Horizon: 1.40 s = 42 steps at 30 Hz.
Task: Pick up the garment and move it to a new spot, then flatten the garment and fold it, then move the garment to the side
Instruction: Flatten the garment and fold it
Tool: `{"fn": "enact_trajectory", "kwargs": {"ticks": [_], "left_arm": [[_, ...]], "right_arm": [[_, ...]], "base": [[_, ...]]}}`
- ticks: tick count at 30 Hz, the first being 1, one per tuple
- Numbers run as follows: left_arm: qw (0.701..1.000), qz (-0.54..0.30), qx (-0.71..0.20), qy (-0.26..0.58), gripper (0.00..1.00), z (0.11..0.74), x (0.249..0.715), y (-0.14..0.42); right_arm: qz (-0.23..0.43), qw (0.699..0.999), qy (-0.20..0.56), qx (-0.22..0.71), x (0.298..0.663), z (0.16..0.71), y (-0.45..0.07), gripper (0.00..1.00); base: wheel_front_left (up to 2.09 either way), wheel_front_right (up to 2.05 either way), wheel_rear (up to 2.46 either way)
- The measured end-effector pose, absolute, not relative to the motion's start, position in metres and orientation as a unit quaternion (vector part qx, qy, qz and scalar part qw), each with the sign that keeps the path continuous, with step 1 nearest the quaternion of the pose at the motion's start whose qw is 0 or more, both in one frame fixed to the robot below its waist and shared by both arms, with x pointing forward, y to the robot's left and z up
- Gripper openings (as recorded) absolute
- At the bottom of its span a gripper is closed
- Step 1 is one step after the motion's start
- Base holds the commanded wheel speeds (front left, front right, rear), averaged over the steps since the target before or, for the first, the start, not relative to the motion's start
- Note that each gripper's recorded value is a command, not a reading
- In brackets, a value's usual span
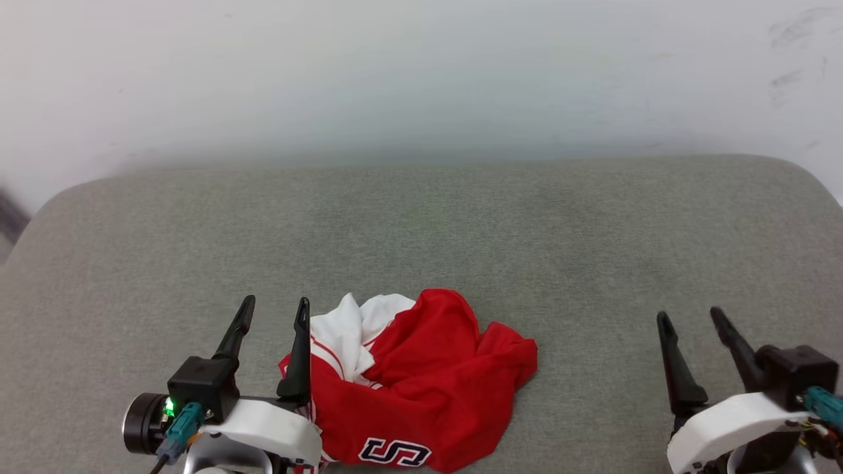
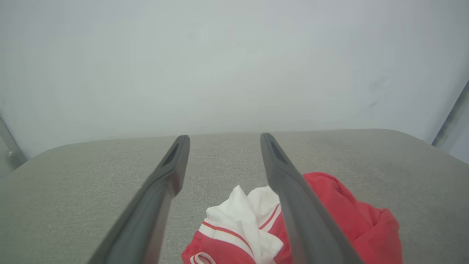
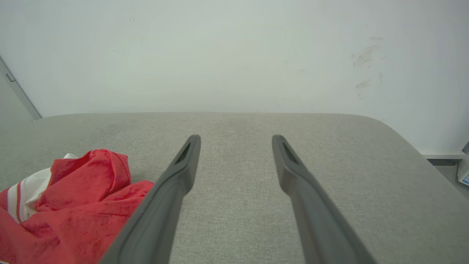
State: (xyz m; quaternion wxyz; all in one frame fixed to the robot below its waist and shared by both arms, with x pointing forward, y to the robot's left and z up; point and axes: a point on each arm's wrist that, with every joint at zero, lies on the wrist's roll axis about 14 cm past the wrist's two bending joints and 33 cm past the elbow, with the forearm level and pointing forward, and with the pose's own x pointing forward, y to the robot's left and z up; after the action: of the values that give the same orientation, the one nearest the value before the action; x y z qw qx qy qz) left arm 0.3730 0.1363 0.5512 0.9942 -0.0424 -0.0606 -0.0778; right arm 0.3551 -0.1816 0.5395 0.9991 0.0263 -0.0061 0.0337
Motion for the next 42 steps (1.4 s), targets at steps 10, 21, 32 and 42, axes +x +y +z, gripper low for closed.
{"fn": "enact_trajectory", "kwargs": {"ticks": [10,21,32,42], "left_arm": [[0.996,-0.043,-0.051,-0.065,1.00,0.552,0.361,0.157],[0.996,-0.017,-0.062,-0.064,1.00,0.545,0.373,0.170],[0.997,0.009,-0.062,-0.034,1.00,0.522,0.378,0.184],[0.997,-0.014,-0.062,-0.038,1.00,0.524,0.385,0.172]], "right_arm": [[0.126,0.968,0.214,0.029,0.384,0.463,-0.124,1.00],[0.282,0.885,0.363,-0.067,0.413,0.426,-0.045,1.00],[0.314,0.802,0.498,-0.098,0.399,0.367,-0.031,0.27],[0.295,0.866,0.397,-0.069,0.432,0.417,-0.043,0.00]], "base": [[0.00,0.00,0.00],[0.00,0.00,0.00],[0.00,0.00,0.00],[0.00,0.00,0.00]]}}
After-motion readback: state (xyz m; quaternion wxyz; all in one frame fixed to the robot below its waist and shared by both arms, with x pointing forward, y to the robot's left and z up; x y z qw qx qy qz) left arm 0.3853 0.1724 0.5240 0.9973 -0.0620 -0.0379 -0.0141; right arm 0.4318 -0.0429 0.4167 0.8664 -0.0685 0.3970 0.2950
